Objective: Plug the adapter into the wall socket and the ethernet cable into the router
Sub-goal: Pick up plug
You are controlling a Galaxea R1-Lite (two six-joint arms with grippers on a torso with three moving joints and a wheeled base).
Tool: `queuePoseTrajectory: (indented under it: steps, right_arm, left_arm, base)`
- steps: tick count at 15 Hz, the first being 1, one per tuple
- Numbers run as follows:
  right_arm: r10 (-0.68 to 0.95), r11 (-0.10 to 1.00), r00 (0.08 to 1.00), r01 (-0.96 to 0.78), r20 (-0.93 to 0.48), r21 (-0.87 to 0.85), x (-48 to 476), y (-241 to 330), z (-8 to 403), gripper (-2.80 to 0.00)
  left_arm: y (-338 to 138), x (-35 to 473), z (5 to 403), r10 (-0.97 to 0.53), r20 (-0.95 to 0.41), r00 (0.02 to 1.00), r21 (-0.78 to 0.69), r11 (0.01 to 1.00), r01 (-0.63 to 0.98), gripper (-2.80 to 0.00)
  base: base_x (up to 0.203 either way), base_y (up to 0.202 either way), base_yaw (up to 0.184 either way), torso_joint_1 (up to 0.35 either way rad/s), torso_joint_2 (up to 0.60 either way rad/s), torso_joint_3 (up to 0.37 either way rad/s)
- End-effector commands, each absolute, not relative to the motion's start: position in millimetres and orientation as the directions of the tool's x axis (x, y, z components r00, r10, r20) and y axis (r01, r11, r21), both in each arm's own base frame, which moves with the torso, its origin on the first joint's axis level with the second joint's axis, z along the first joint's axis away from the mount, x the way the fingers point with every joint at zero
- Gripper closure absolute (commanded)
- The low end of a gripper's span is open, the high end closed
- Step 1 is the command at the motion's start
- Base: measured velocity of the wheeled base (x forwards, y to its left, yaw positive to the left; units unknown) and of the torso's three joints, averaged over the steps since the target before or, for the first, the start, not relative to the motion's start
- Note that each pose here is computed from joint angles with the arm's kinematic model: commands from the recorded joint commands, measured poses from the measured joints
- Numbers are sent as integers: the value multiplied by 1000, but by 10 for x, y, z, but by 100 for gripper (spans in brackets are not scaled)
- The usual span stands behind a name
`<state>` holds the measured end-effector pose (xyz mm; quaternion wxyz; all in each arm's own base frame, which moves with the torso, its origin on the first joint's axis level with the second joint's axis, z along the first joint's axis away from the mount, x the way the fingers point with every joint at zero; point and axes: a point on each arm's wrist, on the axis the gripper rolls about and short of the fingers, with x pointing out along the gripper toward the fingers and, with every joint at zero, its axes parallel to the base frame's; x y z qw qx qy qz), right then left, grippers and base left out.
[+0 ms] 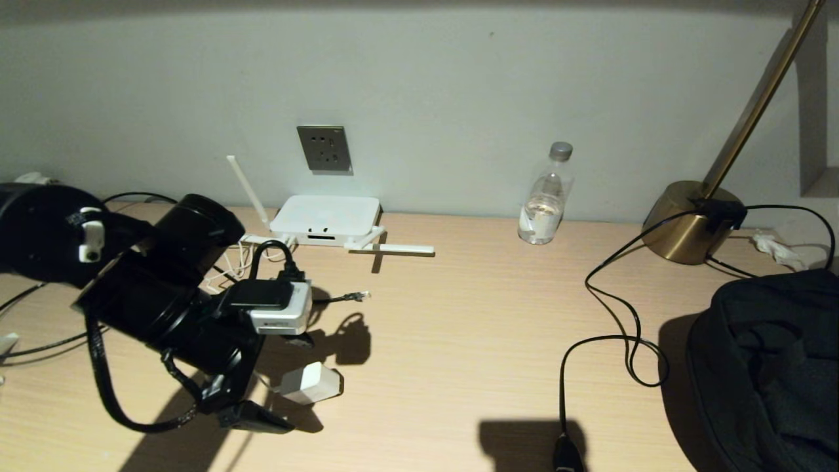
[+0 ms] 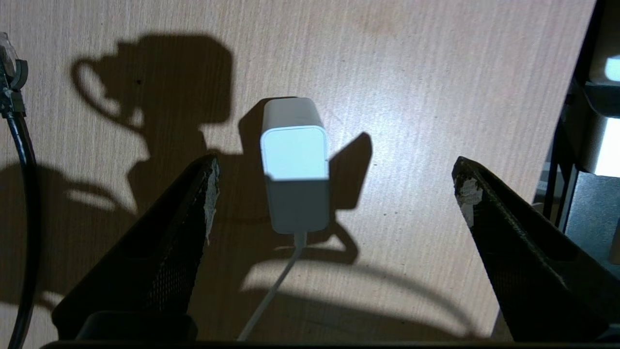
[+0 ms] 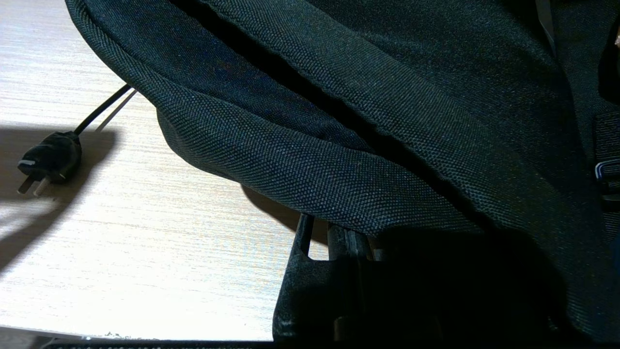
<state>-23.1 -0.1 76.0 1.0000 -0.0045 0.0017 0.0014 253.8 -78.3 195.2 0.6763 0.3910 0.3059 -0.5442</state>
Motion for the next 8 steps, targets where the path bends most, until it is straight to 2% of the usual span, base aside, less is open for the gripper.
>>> queuePoseTrajectory:
  steps: [1, 8]
  right_arm:
    - [3, 1000, 1000, -3, -3, -9, -231, -1, 760, 0]
    - [3, 1000, 1000, -3, -3, -9, -231, -1, 760, 0]
  left_arm:
    - [-805, 2621, 1879, -486, -851, 199, 174, 97, 980, -280]
    - [-843, 2772, 1791, -469, -862, 193, 153, 121, 981, -280]
  base:
    - [0, 0, 0, 0, 0, 0]
    - [0, 0, 0, 0, 0, 0]
